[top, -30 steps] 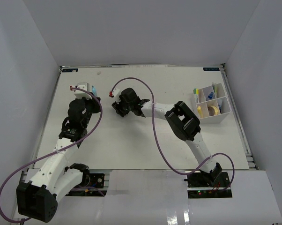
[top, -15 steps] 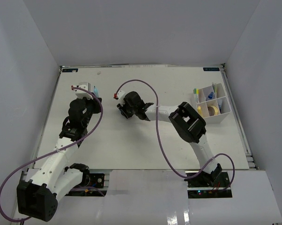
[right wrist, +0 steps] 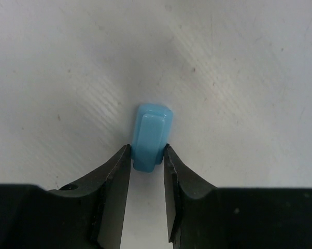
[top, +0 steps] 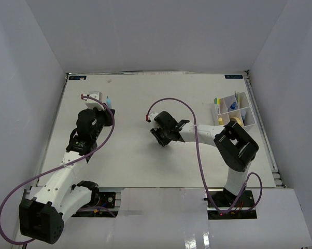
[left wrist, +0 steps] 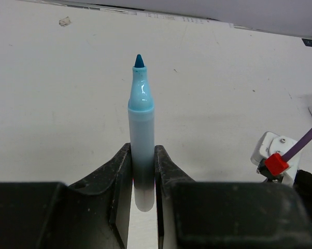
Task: Sort the stationery into containers
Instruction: Close the pen cap on the pen.
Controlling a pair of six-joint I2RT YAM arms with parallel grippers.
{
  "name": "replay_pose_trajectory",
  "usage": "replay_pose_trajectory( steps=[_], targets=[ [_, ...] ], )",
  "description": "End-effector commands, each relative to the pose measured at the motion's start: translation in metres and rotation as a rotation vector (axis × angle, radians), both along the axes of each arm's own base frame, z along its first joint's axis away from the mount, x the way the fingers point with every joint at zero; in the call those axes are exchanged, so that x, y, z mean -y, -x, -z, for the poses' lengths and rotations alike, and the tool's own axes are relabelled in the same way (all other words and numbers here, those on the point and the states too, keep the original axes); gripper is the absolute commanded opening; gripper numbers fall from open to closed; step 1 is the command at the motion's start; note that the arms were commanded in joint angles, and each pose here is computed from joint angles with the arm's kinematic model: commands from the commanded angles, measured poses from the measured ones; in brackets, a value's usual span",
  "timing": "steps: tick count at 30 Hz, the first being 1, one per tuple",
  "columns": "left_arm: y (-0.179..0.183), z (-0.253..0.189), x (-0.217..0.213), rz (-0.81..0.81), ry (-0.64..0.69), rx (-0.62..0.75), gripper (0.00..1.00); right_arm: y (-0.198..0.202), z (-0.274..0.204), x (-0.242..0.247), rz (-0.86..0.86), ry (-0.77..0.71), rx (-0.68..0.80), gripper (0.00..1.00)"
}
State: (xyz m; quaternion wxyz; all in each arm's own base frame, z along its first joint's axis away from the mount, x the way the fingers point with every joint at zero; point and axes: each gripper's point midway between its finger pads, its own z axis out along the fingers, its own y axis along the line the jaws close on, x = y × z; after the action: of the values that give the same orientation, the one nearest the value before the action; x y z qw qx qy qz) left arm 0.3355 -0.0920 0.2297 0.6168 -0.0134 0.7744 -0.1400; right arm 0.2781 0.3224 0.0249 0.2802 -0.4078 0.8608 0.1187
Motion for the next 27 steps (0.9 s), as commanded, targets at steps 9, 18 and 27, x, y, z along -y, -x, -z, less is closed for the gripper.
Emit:
replay_pose_trajectory(
  steps=[9,18,27],
  targets=[
    [0.000,-0.013,0.009,0.040,0.025,0.020,0.00,0.047,0.018,0.048,0.026,0.164,-0.178,0.57],
    [0.001,-0.015,0.009,0.047,0.024,0.027,0.00,0.033,0.009,0.034,0.093,0.178,-0.221,0.62],
    [0.002,-0.017,0.011,0.052,0.025,0.033,0.00,0.013,-0.004,0.017,0.172,0.146,-0.224,0.63]
  ],
)
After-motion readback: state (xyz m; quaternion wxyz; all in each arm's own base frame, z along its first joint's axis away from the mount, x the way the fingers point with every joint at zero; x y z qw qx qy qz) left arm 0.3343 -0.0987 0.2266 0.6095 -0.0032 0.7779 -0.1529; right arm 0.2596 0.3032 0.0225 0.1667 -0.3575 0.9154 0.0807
